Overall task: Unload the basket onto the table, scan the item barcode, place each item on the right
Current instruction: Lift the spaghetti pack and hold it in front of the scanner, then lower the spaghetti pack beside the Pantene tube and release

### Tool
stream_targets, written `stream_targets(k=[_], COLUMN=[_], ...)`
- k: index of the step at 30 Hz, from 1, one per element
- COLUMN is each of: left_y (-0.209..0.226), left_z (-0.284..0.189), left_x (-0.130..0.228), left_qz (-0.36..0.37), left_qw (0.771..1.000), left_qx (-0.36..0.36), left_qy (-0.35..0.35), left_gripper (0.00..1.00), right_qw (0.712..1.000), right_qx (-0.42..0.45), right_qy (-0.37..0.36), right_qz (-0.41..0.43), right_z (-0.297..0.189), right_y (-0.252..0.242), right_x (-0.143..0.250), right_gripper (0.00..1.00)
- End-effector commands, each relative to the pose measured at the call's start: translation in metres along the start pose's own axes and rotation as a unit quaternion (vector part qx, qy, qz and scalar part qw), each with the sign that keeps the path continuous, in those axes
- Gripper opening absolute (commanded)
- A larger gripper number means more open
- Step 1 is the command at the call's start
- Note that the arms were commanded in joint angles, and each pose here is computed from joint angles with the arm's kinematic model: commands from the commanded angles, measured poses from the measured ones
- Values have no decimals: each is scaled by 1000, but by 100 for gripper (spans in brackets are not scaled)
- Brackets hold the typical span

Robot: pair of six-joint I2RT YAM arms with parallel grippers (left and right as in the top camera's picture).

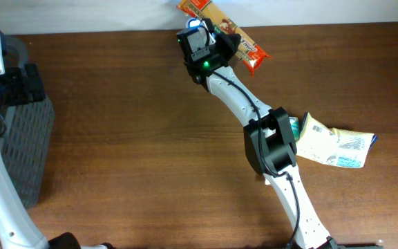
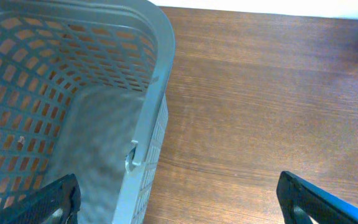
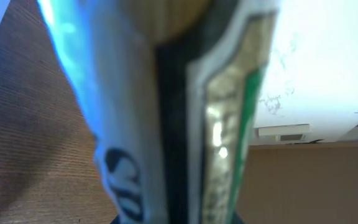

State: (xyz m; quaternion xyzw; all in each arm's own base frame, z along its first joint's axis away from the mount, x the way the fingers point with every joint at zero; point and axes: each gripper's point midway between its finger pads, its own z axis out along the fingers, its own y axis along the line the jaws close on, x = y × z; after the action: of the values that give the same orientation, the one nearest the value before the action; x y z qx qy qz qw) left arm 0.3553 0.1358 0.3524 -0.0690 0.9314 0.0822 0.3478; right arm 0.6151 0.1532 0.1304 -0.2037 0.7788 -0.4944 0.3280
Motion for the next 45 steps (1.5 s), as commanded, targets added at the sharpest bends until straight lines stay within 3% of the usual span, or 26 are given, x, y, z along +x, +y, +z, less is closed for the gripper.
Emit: stream_targets(k=[1, 9, 12, 15, 17, 20, 21, 23, 27, 29, 34, 35, 36, 37, 38, 41, 45], left_y=[1, 1, 1, 1, 1, 1, 1, 1, 1, 1, 1, 1, 1, 1, 1, 1, 1], left_z=[-1, -1, -1, -1, -1, -1, -1, -1, -1, -1, -1, -1, -1, -1, -1, -1, -1], left_x=[-1, -1, -1, -1, -1, -1, -1, -1, -1, -1, -1, -1, -1, -1, -1, -1, -1], left_qz=[4, 4, 4, 4, 4, 4, 4, 4, 4, 4, 4, 4, 4, 4, 4, 4, 4], left_qw=[1000, 1000, 1000, 1000, 1000, 1000, 1000, 1000, 1000, 1000, 1000, 1000, 1000, 1000, 1000, 1000, 1000], left_qx=[2, 2, 2, 2, 2, 2, 2, 2, 2, 2, 2, 2, 2, 2, 2, 2, 2], left_qy=[-2, -2, -2, -2, -2, -2, -2, -2, -2, -2, -2, -2, -2, -2, -2, -2, -2], left_gripper=[99, 99, 99, 99, 99, 99, 99, 99, 99, 99, 99, 99, 99, 99, 99, 99, 99], right_qw=[998, 998, 999, 979, 936, 875, 839, 795, 764, 753, 741, 736, 732, 729, 732, 740, 759], right_qx=[49, 53, 8, -174, -326, -476, -537, -590, -559, -547, -479, -476, -487, -509, -518, -554, -580], right_qy=[11, -4, -34, -83, -83, -14, 48, 114, 307, 355, 446, 458, 456, 440, 423, 345, 195], right_qz=[43, 41, 38, 69, 98, 92, 73, 79, 95, 92, 147, 148, 136, 125, 133, 162, 225], right_z=[-10, -35, -58, -109, -160, -216, -238, -256, -227, -216, -153, -147, -147, -150, -150, -157, -196], right_y=[-39, -59, -80, -90, -94, -82, -65, -45, 30, 54, 44, 38, 35, 35, 26, -11, -120], right_x=[-4, -15, -24, -20, 1, 50, 79, 99, 175, 205, 263, 271, 274, 269, 256, 210, 151], right_gripper=[4, 4, 4, 4, 4, 7, 7, 4, 4, 4, 4, 22, 68, 91, 99, 99, 99])
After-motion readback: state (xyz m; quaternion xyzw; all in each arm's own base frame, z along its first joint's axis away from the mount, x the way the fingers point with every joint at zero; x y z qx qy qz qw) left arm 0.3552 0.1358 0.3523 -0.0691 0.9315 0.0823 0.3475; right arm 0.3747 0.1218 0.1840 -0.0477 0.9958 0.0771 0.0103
